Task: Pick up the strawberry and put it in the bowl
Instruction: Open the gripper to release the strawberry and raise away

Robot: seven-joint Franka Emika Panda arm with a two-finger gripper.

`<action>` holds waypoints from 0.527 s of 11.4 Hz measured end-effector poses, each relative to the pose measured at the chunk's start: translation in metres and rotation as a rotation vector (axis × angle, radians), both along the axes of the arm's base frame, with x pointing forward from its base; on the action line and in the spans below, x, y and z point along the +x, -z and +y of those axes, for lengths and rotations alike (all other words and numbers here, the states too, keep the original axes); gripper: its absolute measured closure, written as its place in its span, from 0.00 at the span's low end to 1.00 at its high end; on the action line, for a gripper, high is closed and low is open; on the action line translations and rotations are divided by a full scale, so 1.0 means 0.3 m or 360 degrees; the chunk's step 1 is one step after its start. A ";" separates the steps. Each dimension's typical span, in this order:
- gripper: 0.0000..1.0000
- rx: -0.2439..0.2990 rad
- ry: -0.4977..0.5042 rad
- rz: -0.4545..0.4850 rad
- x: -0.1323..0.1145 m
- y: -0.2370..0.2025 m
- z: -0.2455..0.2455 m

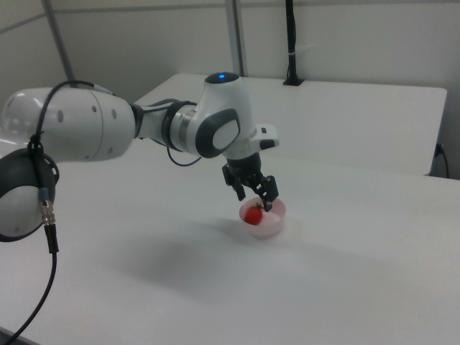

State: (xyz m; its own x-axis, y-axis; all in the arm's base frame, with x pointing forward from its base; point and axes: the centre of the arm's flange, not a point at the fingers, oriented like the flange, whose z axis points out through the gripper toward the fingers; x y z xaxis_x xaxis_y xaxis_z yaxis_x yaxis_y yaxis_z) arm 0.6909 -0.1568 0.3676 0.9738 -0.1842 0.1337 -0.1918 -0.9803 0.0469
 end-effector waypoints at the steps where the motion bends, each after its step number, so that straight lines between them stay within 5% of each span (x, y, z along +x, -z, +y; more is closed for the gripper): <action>1: 0.00 0.0003 -0.0022 0.0044 -0.011 -0.052 0.041; 6: 0.00 -0.0022 -0.0267 0.0267 -0.205 -0.522 0.475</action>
State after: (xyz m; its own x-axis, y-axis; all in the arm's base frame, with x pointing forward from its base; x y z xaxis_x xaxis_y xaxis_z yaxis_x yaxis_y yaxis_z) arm 0.6292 -0.0144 0.5241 0.9994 -0.0169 -0.0313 -0.0144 -0.9969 0.0779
